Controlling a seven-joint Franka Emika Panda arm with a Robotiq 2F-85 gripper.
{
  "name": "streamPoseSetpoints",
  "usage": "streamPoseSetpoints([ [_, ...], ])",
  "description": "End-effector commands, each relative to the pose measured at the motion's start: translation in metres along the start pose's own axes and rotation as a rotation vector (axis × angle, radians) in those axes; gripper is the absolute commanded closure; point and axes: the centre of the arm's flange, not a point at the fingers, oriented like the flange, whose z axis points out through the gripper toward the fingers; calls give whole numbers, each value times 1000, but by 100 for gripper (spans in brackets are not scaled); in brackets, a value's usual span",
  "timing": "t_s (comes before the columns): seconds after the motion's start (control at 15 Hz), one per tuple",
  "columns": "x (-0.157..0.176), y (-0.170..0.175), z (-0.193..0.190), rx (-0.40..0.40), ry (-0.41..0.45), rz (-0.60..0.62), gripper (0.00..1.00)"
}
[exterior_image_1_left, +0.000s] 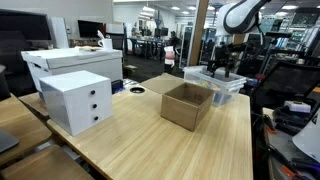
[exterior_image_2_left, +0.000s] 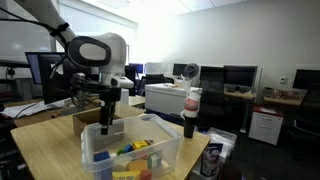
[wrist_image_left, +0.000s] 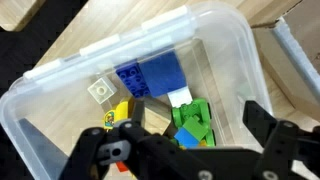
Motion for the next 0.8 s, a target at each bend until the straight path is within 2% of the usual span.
streamPoseSetpoints([
  [0.0, 0, 0, 0, 0, 0, 0, 0],
  [0.6, 0, 0, 0, 0, 0, 0, 0],
  [0.73, -5, -11, -4, 14, 17, -7, 0],
])
